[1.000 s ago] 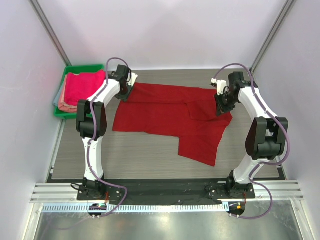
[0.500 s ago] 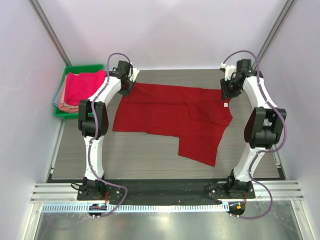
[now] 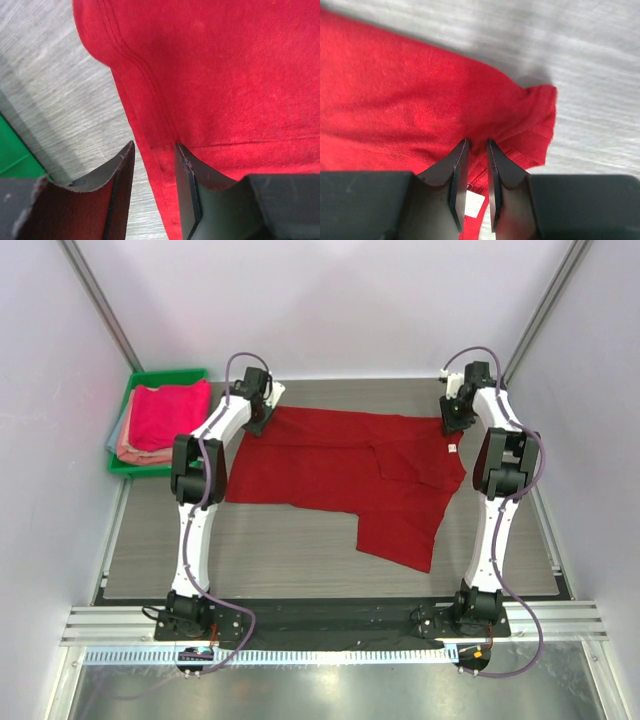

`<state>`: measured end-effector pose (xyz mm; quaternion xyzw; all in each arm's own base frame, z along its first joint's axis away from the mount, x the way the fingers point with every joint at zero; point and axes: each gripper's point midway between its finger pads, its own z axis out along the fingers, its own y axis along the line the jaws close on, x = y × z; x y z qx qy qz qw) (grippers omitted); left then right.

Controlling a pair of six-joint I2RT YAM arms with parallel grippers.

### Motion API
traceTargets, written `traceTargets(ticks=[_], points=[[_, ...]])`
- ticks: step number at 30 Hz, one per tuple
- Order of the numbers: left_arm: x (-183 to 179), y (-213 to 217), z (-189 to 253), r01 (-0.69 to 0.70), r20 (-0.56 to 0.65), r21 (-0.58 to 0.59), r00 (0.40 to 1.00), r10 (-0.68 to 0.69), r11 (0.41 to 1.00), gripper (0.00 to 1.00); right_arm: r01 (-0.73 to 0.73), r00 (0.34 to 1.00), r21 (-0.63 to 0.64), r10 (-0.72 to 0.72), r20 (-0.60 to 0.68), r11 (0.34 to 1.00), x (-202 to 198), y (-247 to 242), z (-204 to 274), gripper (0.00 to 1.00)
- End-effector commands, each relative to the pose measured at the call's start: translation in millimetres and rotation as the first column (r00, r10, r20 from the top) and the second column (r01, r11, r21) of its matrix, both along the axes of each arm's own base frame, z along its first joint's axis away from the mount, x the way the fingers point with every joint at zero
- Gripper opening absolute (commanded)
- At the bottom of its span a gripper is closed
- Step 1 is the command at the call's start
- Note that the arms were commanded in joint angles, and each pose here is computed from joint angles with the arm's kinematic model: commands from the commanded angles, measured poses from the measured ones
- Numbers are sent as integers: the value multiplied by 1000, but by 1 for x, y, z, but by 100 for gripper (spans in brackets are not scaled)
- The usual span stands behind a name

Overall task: Fold and stack the t-shirts
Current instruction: Fold the tshirt

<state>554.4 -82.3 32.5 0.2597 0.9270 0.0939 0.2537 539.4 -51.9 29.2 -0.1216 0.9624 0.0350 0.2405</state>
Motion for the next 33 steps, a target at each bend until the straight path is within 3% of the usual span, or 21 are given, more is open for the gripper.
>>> traceTargets(ticks=[1,11,18,22,28,33], points=[[12,2,4,6,36,22,999,-7,1000,39,17,995,-37,-13,100,999,28,-8,20,26],[14,7,-23,10,8,69,1000,-10,998,40,33,994,-120,-20,103,992,52,-38,-14,25],[32,2,-33,3,31,63,999,-5,998,41,61,973,-155,-24,231,986,96,-48,-8,25],[50,-3,-18,-11,90,36,996,8,999,41,70,956,-171,-17,293,983,113,-48,-6,25],[67,-14,66,-71,267,-32,961,77,997,43,84,906,-200,9,423,976,132,-46,57,31],[43,-18,155,-98,377,-88,918,124,991,44,91,843,-166,13,538,982,112,-35,163,36]])
